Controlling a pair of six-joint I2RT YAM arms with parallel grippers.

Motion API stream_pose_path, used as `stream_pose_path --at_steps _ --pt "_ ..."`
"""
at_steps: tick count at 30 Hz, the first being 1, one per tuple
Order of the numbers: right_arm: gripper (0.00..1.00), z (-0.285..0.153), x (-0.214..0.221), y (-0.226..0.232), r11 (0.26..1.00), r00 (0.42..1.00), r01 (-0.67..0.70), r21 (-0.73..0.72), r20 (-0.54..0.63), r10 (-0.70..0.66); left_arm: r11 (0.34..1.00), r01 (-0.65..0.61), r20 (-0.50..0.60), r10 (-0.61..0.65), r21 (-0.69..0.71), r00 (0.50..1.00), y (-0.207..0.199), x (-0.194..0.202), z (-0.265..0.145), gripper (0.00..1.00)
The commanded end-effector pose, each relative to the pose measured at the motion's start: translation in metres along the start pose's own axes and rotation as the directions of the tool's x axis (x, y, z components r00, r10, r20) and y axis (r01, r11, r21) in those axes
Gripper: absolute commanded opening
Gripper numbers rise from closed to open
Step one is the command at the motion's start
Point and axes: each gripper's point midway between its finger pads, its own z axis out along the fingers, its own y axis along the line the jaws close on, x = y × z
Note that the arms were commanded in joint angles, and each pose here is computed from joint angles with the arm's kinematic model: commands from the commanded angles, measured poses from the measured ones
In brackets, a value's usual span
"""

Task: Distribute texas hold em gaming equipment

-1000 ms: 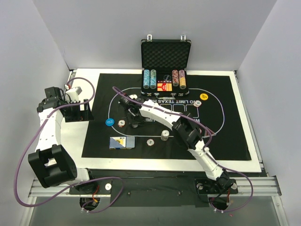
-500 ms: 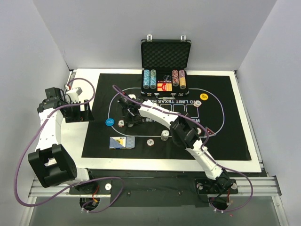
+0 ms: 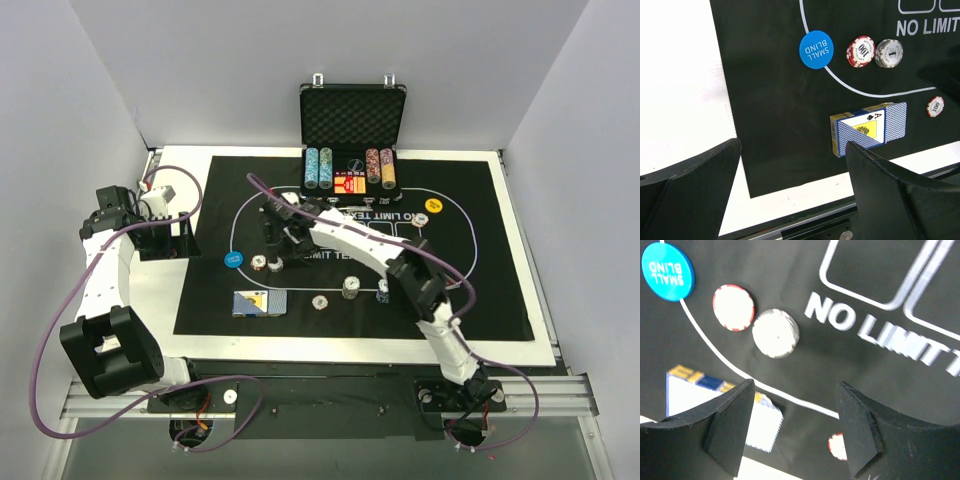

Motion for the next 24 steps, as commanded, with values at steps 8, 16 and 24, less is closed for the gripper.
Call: stream_pose_path --at_steps 8,16,24 --pt "0.69 -0.112 0.023 -0.111 0.978 0.994 -0.018 0.21 0.107 -0.005 0.999 -0.028 0.056 0.026 0.031 0.998 -0.007 -0.011 -0.008 0.97" --pt "0.71 -0.094 0.078 -0.155 0.967 0.998 -0.058 0.249 0.032 0.052 0.999 -0.023 0.06 0.021 0.029 0.998 -0.008 -0.011 -0.01 0.97" --pt "0.69 -0.077 0.088 -0.145 0.98 0.998 -0.069 0.188 0.008 0.069 1.0 -0.017 0.057 0.016 0.022 0.998 -0.007 -0.012 -0.011 0.97"
